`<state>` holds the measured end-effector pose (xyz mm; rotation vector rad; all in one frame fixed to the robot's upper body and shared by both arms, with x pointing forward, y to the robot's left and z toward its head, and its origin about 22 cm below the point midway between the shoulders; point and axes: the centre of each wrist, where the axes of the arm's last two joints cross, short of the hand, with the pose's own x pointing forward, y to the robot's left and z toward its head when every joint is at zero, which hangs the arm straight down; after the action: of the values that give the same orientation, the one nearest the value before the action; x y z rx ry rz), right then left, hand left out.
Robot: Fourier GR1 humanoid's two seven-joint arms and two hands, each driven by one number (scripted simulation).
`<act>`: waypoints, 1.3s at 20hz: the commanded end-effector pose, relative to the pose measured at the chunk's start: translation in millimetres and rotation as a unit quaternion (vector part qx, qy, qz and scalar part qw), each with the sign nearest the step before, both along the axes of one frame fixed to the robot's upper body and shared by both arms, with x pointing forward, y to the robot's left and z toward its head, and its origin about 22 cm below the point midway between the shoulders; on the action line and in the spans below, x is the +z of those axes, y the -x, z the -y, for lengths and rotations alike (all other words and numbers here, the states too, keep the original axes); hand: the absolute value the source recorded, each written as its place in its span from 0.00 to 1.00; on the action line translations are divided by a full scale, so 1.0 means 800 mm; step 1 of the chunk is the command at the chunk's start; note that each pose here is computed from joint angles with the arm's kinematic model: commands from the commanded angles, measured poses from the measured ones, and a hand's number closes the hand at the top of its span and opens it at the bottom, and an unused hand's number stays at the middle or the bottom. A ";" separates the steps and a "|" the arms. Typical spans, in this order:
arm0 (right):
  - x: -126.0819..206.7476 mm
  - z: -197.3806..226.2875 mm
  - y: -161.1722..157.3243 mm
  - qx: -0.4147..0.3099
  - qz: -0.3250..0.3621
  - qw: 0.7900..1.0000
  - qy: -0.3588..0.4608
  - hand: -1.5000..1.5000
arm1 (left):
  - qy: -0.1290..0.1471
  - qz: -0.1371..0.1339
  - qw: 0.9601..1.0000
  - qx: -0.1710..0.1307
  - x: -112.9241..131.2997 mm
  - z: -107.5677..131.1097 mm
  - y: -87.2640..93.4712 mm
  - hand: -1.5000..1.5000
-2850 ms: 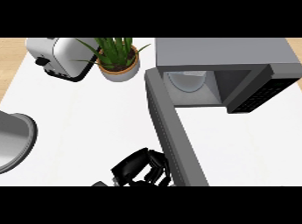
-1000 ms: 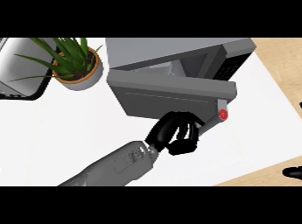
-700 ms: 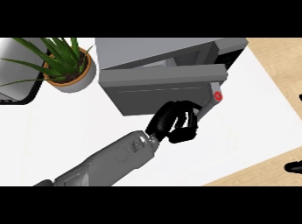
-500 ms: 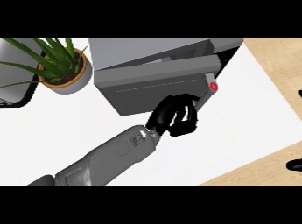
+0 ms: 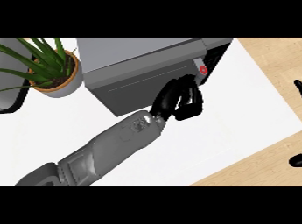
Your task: Pick up the milk, place it into the microwave and close the microwave
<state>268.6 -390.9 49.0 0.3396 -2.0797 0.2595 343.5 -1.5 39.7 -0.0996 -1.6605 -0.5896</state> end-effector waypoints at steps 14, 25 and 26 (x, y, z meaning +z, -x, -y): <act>0.077 -0.064 -0.030 0.237 0.047 0.967 0.074 1.00 | 0.037 0.042 0.998 -0.005 0.047 0.027 -0.013 1.00; 0.094 -0.103 -0.023 0.297 0.051 0.949 0.091 1.00 | 0.046 0.052 0.998 0.014 0.045 0.027 -0.013 1.00; 0.098 -0.109 -0.022 0.305 0.054 0.946 0.097 1.00 | 0.049 0.047 0.998 0.020 0.043 0.026 -0.012 1.00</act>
<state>288.2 -313.0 124.0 0.7425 -1.9834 0.7943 349.9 11.6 35.6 -0.0224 -1.6744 -0.4517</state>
